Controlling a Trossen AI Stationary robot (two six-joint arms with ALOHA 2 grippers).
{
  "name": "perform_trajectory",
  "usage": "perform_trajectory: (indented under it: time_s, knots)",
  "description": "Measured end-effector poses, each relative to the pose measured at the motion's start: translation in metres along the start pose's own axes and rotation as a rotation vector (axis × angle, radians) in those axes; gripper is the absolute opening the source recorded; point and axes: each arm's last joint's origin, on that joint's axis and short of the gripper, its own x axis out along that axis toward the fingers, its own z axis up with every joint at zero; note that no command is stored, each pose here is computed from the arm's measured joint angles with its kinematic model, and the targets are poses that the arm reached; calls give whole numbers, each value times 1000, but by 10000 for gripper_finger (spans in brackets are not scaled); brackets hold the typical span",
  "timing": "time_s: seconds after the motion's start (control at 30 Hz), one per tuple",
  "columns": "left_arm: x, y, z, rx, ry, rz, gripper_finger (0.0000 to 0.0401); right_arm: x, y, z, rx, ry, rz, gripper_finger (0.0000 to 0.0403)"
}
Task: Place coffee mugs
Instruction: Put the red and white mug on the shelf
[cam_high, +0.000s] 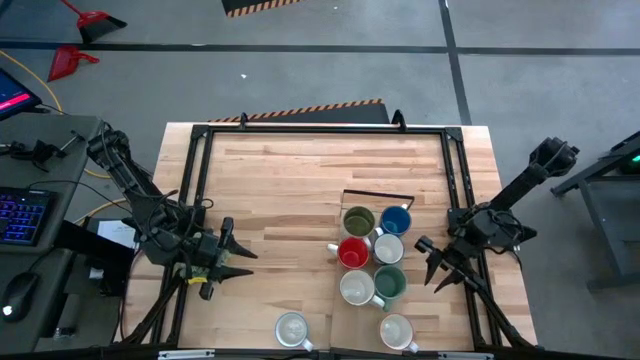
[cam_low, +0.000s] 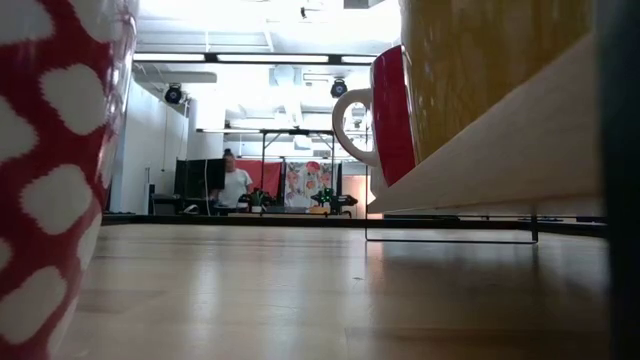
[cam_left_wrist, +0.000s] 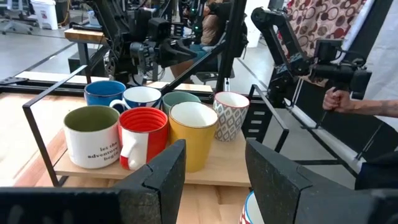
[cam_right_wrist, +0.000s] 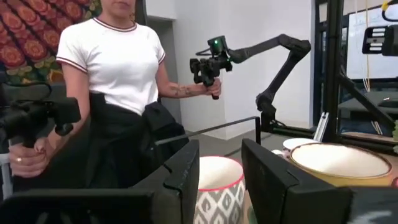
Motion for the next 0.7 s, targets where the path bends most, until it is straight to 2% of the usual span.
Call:
perform_trajectory:
  time_s: [0.27,0.4,0.57,0.7]
  knots:
    - [0,1,0,13,-6,30,154,-1,-2,-9,-7,87,-42,108]
    - [2,2,0,58,-15,67,154,-1,-2,-10,4,102,-44,108]
    - [14,2,10,-83,-93,-32,154,-1,-2,-11,5,105,-44,108]
    - [16,3,19,-145,-164,-65,154,-1,-2,-11,5,106,-44,108]
